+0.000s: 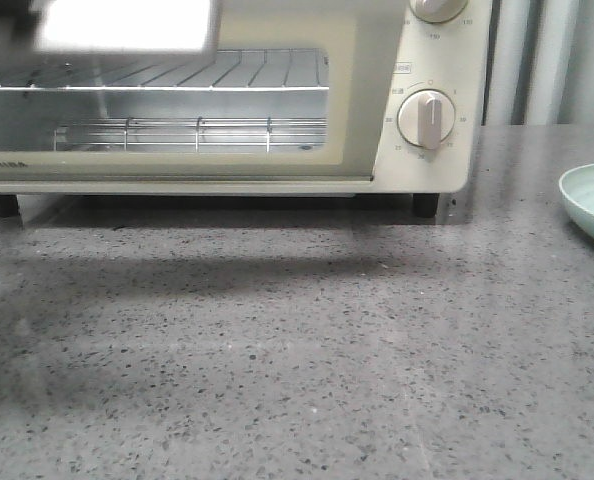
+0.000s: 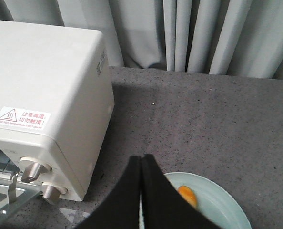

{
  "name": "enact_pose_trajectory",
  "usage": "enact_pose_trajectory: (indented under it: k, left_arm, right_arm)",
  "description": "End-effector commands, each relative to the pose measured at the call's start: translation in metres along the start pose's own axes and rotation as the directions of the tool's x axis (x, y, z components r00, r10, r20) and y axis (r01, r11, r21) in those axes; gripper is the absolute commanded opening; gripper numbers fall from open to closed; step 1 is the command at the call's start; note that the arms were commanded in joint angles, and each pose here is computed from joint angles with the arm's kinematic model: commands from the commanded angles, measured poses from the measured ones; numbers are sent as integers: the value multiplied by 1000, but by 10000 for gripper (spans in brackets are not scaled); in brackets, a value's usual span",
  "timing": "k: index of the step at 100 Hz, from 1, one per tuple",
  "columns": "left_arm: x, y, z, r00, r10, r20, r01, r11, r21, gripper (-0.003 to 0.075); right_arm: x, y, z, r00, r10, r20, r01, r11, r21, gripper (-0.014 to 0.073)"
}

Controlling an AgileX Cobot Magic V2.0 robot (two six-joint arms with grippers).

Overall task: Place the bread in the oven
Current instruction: 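Pull the door handle down and toward the robot with the left gripper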

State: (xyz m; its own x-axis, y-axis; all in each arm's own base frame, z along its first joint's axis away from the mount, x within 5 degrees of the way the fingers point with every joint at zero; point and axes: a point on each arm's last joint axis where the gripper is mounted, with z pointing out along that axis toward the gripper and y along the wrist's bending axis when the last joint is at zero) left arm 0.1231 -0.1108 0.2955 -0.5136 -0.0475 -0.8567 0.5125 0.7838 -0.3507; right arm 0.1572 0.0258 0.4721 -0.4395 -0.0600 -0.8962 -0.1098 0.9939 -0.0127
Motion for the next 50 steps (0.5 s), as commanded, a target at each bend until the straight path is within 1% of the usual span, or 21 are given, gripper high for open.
enact_pose_trajectory:
  k: [1, 7, 12, 18, 25, 30, 35, 42, 50]
  left_arm:
    - [20, 0, -12, 997, -48, -65, 50, 998, 32, -22]
    - [20, -7, -28, 998, -57, -27, 59, 993, 106, -22]
    - [17, -13, -42, 999, -48, 15, 44, 984, 170, -22]
    - [10, -18, -59, 995, -13, 98, -11, 971, 238, -22]
    - [0, -21, -76, 982, 35, 186, -85, 961, 265, -22]
    - [-7, -21, -85, 970, 72, 232, -131, 959, 251, -22]
    - [-15, -20, -92, 958, 114, 262, -174, 961, 216, -22]
    - [-26, -18, -100, 936, 194, 294, -242, 961, 134, -22]
    - [-39, -14, -110, 889, 304, 342, -329, 944, 16, -22]
  right_arm:
    - [-13, -1, -9, 995, -18, 97, 17, 1000, 9, -70]
    - [-12, -1, -9, 996, -18, 90, 17, 1000, 10, -70]
    - [-10, -2, -9, 997, -18, 71, 17, 1000, 12, -70]
    - [-8, -2, -9, 999, -17, 42, 17, 1000, 15, -70]
    - [-4, -3, -8, 1000, -23, -1, 23, 999, 29, -70]
    - [-2, -4, -5, 999, -32, -33, 33, 998, 46, -69]
    - [0, -6, -4, 997, -43, -59, 46, 997, 67, -67]
    - [3, -10, -1, 993, -60, -103, 71, 992, 103, -56]
    - [6, -13, 3, 985, -72, -155, 94, 986, 137, 8]
